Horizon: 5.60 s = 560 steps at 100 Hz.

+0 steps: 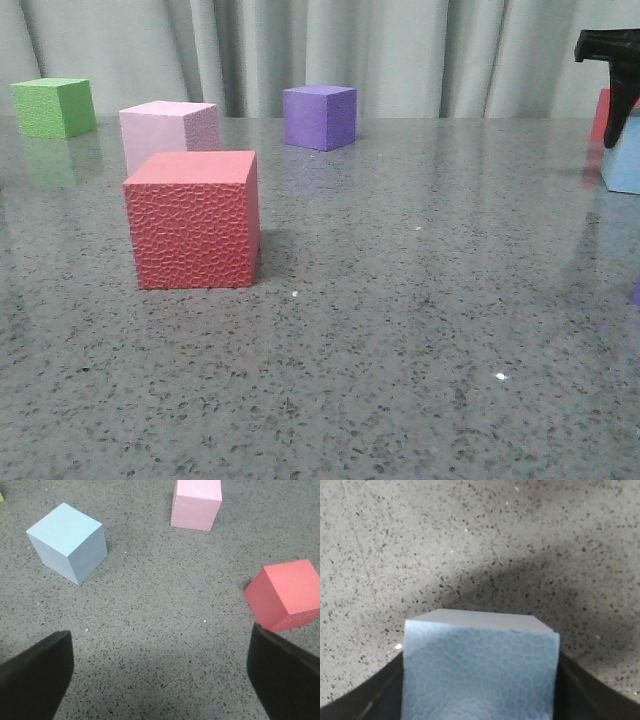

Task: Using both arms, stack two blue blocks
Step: 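Close the right gripper on the light-blue cube and lift it, then carry the light-blue cube toward the purple cube and lower it, then open the right gripper and raise it off the cube, then lower the open left gripper over the second light-blue cube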

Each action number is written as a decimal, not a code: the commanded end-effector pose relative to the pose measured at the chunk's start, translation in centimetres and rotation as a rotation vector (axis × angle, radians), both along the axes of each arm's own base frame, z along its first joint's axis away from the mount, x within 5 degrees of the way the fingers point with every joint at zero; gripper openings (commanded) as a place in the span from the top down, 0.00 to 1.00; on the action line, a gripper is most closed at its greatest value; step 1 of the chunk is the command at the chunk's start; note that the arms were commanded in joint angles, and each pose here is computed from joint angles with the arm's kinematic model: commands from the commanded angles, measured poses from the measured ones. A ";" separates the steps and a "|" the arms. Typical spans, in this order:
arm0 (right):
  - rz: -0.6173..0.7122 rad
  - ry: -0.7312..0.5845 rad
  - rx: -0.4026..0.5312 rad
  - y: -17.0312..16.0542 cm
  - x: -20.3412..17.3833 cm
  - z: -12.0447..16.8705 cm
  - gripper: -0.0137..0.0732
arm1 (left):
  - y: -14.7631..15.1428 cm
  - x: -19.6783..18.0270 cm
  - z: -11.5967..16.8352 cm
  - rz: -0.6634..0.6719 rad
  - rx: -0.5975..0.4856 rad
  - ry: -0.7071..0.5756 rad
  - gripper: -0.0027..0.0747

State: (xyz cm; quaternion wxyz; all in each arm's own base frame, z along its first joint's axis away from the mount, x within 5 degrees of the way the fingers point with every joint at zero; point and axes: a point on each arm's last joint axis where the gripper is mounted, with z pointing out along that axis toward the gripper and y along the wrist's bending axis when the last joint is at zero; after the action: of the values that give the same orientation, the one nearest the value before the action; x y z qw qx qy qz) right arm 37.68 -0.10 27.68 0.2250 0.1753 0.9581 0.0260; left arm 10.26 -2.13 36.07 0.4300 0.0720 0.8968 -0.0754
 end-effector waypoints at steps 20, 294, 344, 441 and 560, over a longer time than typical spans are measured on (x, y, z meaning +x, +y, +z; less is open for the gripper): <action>-0.005 -0.050 -0.004 -0.2 -0.6 4.4 0.52 | -0.1 0.2 1.4 -0.001 -0.025 -0.082 0.10; 0.352 -0.070 0.146 21.9 0.9 4.2 0.15 | -0.1 0.2 1.4 -0.001 -0.025 -0.082 0.10; 0.405 -0.145 0.114 21.2 0.1 9.8 0.15 | -0.1 0.2 1.4 -0.001 -0.025 -0.082 0.10; 0.397 -0.360 -0.094 9.1 -6.8 17.7 0.15 | -0.1 0.2 1.4 -0.002 -0.024 -0.075 0.10; 0.270 -0.494 -0.199 0.6 -27.2 11.0 0.15 | -0.1 0.3 1.4 -0.001 -0.025 -0.083 0.10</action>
State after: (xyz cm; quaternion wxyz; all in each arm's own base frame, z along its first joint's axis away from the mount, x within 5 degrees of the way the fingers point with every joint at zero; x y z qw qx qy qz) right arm 10.54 0.83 37.55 0.4262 0.0154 0.9044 0.0145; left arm 10.19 -2.13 36.01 0.4250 0.0727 0.8991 -0.0755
